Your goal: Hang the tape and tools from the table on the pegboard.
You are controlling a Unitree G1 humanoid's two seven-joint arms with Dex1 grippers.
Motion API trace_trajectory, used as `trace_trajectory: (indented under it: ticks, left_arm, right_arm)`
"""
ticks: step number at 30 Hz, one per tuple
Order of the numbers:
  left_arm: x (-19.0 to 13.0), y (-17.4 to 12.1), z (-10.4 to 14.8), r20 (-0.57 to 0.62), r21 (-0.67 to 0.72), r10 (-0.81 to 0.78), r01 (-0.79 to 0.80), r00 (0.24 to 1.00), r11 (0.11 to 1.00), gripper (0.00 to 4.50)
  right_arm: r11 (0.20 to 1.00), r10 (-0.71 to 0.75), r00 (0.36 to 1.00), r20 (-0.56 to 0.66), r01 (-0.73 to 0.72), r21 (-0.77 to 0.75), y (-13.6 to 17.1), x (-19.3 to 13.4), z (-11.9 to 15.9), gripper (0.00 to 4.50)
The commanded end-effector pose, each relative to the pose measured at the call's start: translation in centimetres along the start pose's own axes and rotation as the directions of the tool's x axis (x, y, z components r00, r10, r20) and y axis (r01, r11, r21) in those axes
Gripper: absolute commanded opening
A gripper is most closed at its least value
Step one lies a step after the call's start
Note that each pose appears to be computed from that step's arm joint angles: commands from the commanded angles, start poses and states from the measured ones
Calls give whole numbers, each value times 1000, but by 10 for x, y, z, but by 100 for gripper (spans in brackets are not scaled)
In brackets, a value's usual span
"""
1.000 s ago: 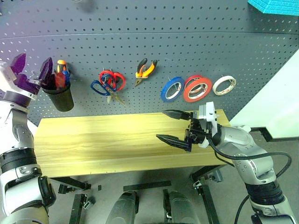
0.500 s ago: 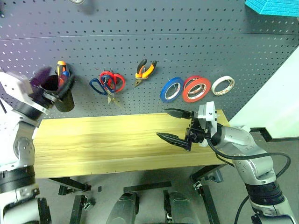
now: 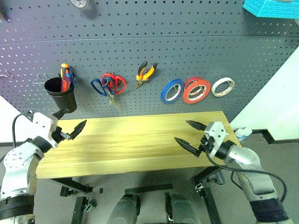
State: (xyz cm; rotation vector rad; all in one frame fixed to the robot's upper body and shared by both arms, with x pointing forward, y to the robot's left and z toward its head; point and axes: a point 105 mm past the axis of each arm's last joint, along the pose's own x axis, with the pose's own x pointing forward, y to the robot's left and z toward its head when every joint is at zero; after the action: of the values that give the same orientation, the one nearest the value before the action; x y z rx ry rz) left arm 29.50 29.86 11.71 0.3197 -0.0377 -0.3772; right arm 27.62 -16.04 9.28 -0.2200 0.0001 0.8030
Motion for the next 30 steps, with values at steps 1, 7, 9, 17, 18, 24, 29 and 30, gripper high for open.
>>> trace_trajectory:
  ticks: [1, 7, 9, 17, 18, 24, 29, 30]
  left_arm:
    - [-5, -3, -2, 14, 43, 4, -5, 1000, 999, 447]
    - [-8, -28, -21, -22, 36, -47, 48, 999, 998, 447]
    - [-9, -36, -27, -37, 35, -71, 73, 997, 997, 447]
    - [7, -75, -24, 7, 27, -171, 171, 985, 985, 447]
    - [8, -79, -25, 1, 36, -185, 185, 983, 982, 447]
    - [3, -104, -41, -57, 85, -287, 291, 956, 953, 447]
    - [2, -119, -47, -69, 100, -342, 347, 937, 932, 447]
    - [2, -120, -47, -67, 97, -343, 348, 937, 932, 447]
  right_arm:
    - [997, -72, 997, -6, 72, -37, -7, -21, -4, 450]
    - [980, -181, 981, -69, 185, 68, 0, -54, -30, 450]
    - [975, -201, 975, -94, 209, 80, 2, -61, -38, 450]
    - [972, -209, 974, -93, 217, 95, 8, -60, -41, 450]
    - [972, -208, 974, -90, 216, 94, 8, -59, -40, 450]
    - [973, -206, 975, -79, 213, 90, 8, -53, -39, 450]
    - [972, -207, 975, -82, 214, 92, 8, -51, -41, 450]
    - [972, -207, 975, -84, 215, 92, 8, -51, -41, 450]
